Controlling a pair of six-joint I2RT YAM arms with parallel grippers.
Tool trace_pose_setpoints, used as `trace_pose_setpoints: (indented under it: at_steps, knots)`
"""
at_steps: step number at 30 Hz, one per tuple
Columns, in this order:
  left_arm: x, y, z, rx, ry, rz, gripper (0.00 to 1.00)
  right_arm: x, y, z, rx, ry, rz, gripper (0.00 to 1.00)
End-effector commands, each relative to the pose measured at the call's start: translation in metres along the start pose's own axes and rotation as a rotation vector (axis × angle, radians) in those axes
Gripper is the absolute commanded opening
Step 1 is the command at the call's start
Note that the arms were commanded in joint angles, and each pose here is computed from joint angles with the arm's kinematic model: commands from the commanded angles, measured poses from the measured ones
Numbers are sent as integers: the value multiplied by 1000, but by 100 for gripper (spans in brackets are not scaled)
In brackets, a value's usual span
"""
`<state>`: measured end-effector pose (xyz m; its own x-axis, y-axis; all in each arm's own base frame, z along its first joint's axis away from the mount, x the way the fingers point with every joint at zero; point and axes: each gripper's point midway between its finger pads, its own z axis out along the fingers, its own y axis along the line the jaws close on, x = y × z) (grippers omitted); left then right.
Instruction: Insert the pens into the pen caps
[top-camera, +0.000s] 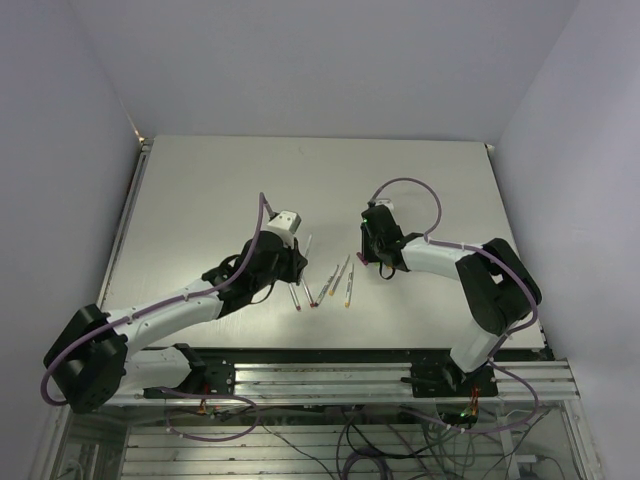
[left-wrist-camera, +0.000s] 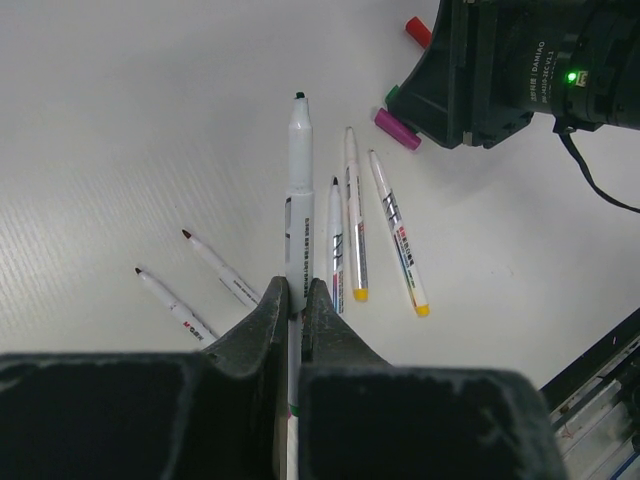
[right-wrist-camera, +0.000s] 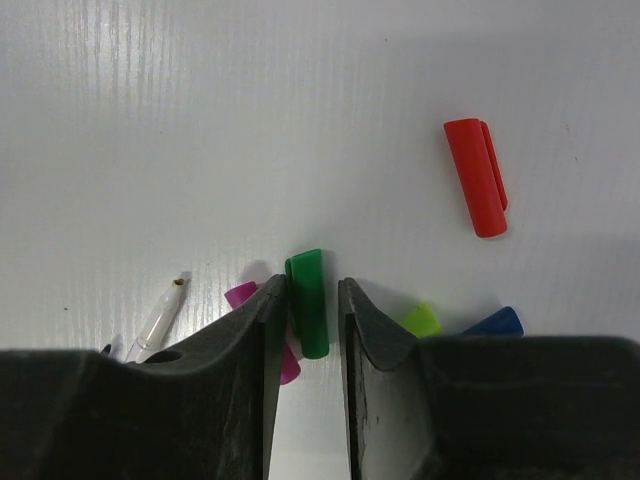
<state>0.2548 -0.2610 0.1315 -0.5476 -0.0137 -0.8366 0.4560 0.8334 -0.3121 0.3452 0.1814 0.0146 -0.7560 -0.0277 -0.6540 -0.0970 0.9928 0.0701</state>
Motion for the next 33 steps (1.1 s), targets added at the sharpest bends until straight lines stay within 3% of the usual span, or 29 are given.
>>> trace_pose_setpoints:
  at_steps: [1,5,9,15,24,33]
  knots:
    - [-4,-10,2,46,-14,-15,7,11,-1,3,9,19,0,27]
    - [-4,-10,2,41,-14,-13,7,17,-4,4,21,39,6,24]
    - [-4,-9,1,38,-18,-14,7,24,-7,5,42,61,13,0]
    - [-2,-8,2,42,-19,-2,7,19,-13,4,74,39,4,0]
    - [-3,-17,10,92,-26,24,7,-84,-5,-36,68,-258,-19,0]
    - [-20,-58,8,288,-89,12,7,-136,14,-121,-183,-591,160,0]
